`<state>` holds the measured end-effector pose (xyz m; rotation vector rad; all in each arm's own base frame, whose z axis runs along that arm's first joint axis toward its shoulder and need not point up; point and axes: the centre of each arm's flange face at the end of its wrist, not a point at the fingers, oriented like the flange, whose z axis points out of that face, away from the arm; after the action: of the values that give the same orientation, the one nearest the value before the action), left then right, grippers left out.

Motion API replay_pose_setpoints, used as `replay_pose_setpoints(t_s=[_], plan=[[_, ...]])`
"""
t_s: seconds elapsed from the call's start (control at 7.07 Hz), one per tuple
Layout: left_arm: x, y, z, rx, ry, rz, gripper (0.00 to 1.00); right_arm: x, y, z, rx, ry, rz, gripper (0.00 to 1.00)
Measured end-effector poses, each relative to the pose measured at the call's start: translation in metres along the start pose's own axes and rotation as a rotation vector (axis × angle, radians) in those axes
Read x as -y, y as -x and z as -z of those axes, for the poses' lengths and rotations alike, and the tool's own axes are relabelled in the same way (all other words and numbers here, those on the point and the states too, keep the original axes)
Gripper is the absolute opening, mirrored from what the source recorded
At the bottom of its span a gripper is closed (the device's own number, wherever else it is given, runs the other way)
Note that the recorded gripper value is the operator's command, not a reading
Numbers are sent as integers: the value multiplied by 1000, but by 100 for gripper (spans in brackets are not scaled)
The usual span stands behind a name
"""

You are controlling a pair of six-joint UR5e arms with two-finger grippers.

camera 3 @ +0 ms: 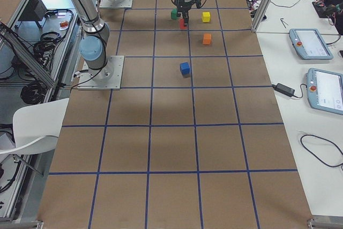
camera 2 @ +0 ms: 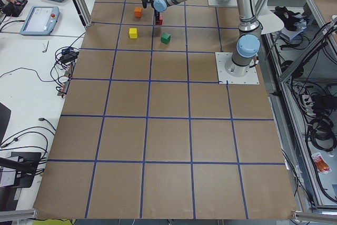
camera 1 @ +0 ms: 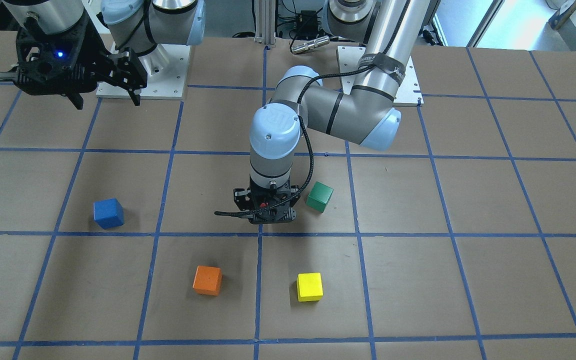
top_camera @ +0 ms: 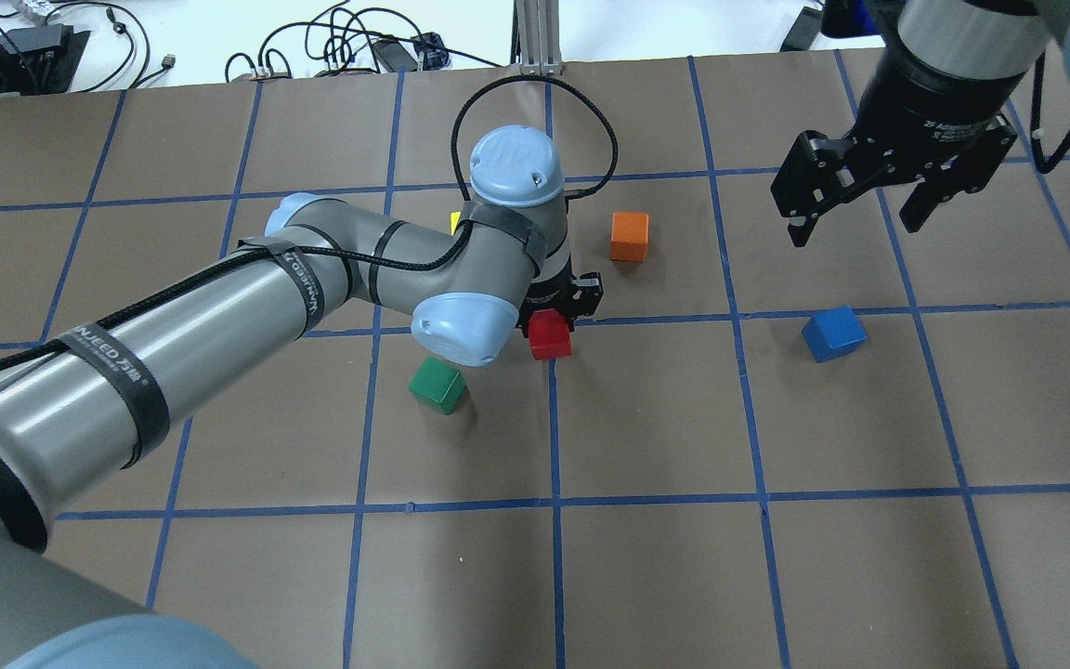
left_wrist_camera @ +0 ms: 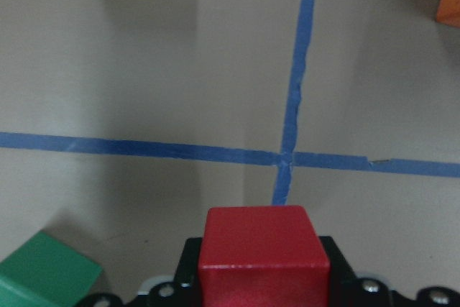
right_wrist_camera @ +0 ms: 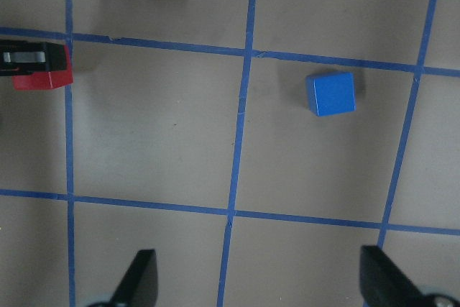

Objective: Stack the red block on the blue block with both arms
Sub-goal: 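Carry the red cube with the left gripper toward the table center, then release the red cube and raise the left gripper away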

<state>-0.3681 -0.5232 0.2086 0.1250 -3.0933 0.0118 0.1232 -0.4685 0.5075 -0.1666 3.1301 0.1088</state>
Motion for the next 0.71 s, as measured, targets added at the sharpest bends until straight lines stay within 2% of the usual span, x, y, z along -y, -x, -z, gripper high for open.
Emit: replay_pose_setpoints(t_s=[0.14,0.42,0.71], plan=[[1,-2,-8,3,-3,-23,100,0,0,-2,1,4,0,100],[7,2,1,-3,-24,-38,100,0,0,-4,1,7,1,100],[46,52,55,-5,-44,-39,100,2,0,-7,2,8,8,100]])
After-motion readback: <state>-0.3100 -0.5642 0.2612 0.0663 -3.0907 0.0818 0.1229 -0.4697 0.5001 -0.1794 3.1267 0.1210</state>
